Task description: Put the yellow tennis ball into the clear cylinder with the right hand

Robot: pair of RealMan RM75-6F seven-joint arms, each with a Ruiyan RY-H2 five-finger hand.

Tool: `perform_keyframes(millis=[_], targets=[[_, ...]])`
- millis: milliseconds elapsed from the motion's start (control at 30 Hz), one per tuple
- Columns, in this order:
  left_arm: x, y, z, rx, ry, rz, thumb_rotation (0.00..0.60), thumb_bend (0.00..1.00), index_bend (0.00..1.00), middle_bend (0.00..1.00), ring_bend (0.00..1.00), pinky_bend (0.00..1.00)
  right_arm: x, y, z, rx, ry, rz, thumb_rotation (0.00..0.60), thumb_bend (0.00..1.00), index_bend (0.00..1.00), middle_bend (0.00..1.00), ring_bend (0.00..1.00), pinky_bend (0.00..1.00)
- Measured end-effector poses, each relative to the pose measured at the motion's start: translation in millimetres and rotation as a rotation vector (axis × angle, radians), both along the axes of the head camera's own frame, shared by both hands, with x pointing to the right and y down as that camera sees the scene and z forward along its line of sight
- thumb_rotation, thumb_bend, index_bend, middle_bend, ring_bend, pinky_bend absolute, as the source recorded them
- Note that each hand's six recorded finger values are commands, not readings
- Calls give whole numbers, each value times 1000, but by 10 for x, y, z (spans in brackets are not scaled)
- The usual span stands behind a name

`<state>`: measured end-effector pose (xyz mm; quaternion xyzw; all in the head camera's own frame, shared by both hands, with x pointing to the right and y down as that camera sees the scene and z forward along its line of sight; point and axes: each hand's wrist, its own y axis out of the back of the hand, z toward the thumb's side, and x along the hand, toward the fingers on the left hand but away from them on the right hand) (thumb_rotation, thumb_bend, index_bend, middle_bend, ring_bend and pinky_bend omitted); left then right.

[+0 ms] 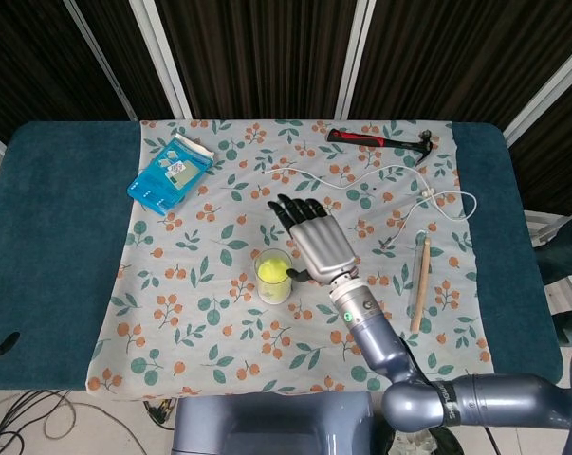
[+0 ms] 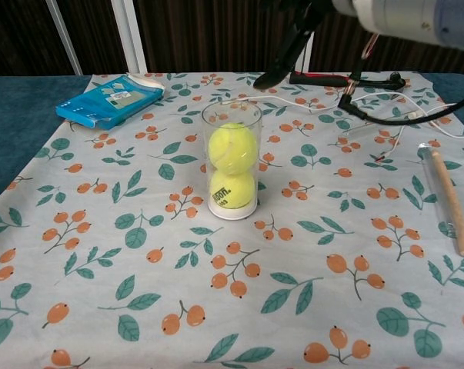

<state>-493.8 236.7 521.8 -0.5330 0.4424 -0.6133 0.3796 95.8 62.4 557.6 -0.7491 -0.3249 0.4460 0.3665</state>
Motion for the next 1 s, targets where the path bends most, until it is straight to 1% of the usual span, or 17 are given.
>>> perform_keyframes(millis=[100, 233, 267, 333, 400, 533, 767, 900, 1000], targets=[[7, 2, -4, 2, 1, 2, 600, 21, 157, 0, 0, 0, 248, -103, -124, 62, 29, 35, 600, 232, 34, 7, 40, 50], [26, 6, 9, -3, 3, 7, 600, 21, 150, 0, 0, 0, 703, -168, -212, 107, 91, 73, 600, 232, 35, 6, 40, 44], [32, 8, 13, -6, 3, 10, 600, 21, 150, 0, 0, 0, 873, -169, -234, 116, 112, 87, 600, 232, 35, 6, 40, 43], [39, 11, 18, -8, 3, 13, 600, 21, 150, 0, 0, 0, 1092, -149, -271, 137, 144, 98, 600, 232, 35, 6, 40, 43], [44, 12, 21, -10, 1, 15, 600, 21, 149, 0, 0, 0, 1301, -78, -296, 162, 171, 106, 600, 232, 35, 6, 37, 43], [51, 14, 22, -8, 3, 17, 600, 21, 146, 0, 0, 0, 1696, 153, -330, 210, 215, 126, 600, 232, 35, 6, 24, 43], [38, 15, -4, 3, 8, 13, 600, 21, 146, 0, 0, 0, 2466, 742, -374, 264, 303, 190, 600, 232, 34, 6, 23, 43], [30, 20, -4, 0, 4, 12, 600, 21, 146, 0, 0, 0, 2752, 1033, -428, 296, 343, 201, 600, 233, 35, 6, 23, 43], [27, 24, 4, -5, 0, 9, 600, 21, 146, 0, 0, 0, 2894, 1234, -450, 300, 371, 197, 600, 232, 35, 6, 23, 43]])
